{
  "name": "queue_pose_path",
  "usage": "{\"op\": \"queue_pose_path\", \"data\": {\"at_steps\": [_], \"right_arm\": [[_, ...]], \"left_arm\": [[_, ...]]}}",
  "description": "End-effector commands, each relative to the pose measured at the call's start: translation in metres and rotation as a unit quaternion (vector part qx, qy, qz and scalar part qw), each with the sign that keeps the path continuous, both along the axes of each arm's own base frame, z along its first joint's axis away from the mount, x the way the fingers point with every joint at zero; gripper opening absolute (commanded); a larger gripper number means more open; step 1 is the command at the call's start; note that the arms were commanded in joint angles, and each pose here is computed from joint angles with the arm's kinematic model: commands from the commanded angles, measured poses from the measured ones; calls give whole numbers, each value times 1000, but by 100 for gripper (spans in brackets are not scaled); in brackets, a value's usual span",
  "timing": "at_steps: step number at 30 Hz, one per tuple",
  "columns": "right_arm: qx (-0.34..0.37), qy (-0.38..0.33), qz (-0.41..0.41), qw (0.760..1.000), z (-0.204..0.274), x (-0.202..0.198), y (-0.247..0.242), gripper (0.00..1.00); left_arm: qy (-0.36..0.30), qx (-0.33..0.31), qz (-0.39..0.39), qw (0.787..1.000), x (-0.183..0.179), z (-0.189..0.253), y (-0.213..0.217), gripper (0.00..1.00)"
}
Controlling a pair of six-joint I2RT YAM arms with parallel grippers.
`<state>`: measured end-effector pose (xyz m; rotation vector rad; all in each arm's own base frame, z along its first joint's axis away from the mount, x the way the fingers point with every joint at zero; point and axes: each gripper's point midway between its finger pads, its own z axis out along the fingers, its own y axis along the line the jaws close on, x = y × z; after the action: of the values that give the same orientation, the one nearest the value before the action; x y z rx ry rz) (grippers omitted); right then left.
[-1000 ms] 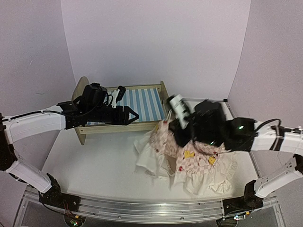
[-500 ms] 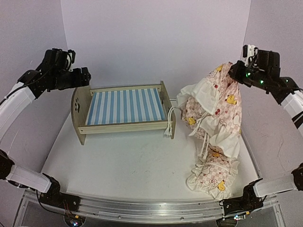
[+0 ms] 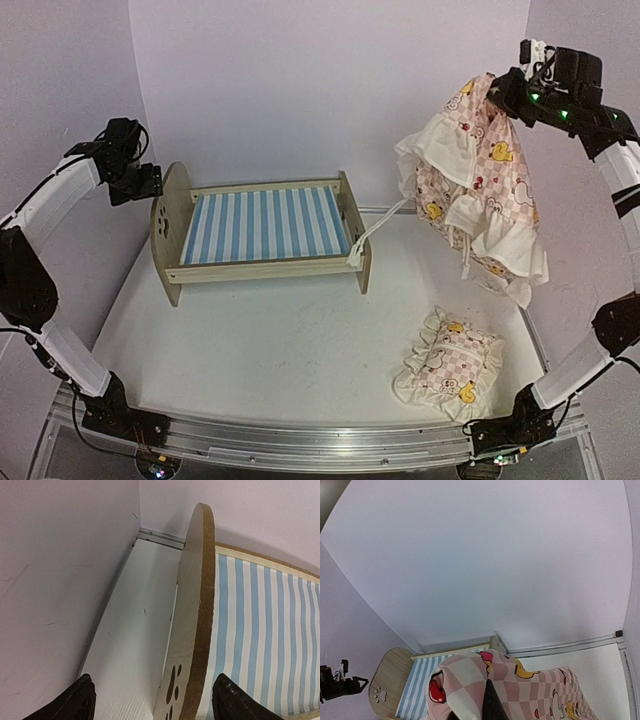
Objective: Set up the pet bed
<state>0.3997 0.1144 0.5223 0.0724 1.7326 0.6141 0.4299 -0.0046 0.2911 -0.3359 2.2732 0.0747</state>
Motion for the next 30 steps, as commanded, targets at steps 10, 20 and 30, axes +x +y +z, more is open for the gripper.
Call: {"op": "queue_pose_path", "data": {"at_steps": [10, 20, 30], "right_arm": [[73, -114, -35, 990, 95, -26, -18, 0], [197, -161, 79, 964, 136, -31, 18, 0], [224, -182, 136, 948, 136, 16, 118, 0]], "left_arm": [[18, -32, -74, 997, -4, -14, -36, 34], [14, -77, -170, 982, -45, -8, -105, 14], [6, -134, -231, 964, -80, 6, -141, 10]]}}
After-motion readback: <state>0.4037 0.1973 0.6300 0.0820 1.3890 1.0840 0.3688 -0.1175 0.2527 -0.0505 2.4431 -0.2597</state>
